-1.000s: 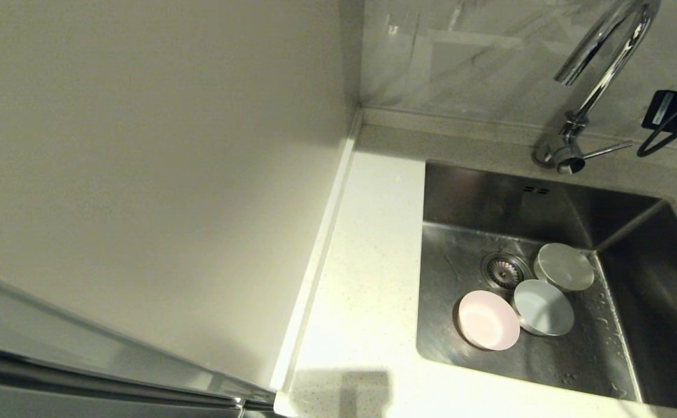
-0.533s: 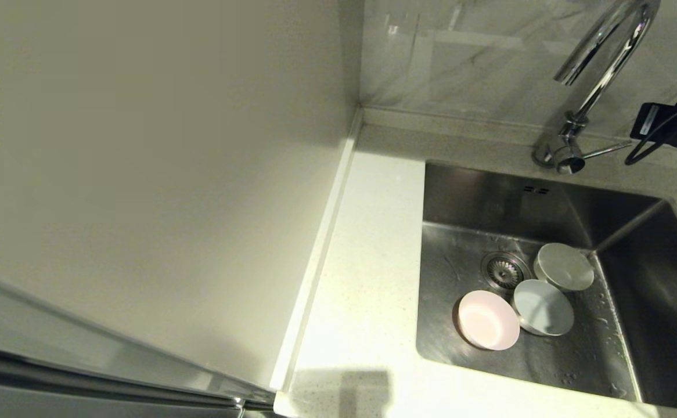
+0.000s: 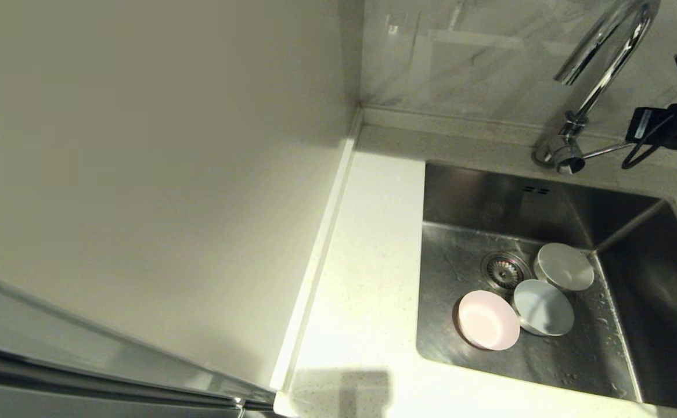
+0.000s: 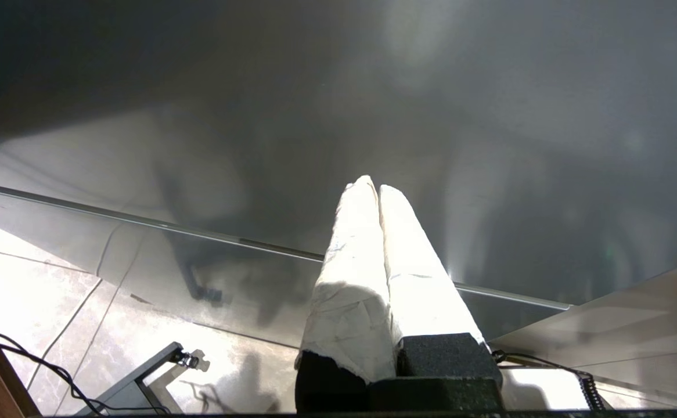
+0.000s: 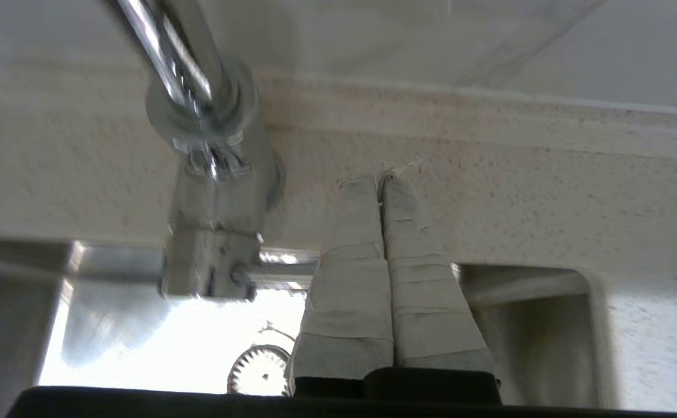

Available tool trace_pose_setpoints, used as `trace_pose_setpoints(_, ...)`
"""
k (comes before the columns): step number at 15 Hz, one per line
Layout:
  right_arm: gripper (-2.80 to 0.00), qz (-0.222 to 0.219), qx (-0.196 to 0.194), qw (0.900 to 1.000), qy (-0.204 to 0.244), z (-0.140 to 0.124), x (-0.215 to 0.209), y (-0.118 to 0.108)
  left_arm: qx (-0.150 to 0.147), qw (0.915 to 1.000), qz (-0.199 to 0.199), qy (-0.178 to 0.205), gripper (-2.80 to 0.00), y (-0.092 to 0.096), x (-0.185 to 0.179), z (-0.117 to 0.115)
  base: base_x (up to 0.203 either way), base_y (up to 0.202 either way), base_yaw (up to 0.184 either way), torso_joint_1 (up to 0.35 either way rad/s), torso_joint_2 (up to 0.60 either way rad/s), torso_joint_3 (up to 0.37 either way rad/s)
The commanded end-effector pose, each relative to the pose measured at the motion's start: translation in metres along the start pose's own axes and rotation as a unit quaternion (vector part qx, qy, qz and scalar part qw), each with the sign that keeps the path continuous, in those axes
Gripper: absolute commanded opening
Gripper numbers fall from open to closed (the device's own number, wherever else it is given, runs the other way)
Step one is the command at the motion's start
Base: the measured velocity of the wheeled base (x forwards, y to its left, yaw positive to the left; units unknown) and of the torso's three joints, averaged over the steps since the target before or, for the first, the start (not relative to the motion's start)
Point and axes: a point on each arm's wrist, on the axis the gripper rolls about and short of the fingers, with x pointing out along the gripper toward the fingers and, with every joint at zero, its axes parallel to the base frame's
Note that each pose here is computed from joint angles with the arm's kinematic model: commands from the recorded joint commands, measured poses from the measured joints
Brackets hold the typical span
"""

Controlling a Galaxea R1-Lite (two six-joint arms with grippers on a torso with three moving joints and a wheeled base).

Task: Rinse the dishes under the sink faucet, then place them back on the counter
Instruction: Turn on the faucet

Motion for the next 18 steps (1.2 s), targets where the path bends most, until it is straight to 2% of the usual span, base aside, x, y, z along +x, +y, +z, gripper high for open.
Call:
trace_pose_setpoints(1,-2.80,0.000,-0.013,1.000,0.006,-0.001,-0.001,0.000,0.000,1.0000,0.000,-0.002,-2.80,0.000,0.000,0.000,0.000,0.000,0.000,0.000,0.00,0.000)
trace_pose_setpoints(7,-2.80,0.006,-0.024,0.999,0.043,-0.006,-0.005,0.001,0.000,1.0000,0.000,-0.002,-2.80,0.000,0.000,0.000,0.000,0.000,0.000,0.000,0.00,0.000)
trace_pose_setpoints(13,-2.80,0.008,-0.069,0.993,0.097,-0.016,-0.008,-0.001,0.000,1.0000,0.000,-0.002,-2.80,0.000,0.000,0.000,0.000,0.000,0.000,0.000,0.00,0.000)
trace_pose_setpoints(18,-2.80,0.004,-0.065,0.994,0.084,-0.008,-0.014,-0.003,0.000,1.0000,0.000,-0.002,-2.80,0.000,0.000,0.000,0.000,0.000,0.000,0.000,0.00,0.000)
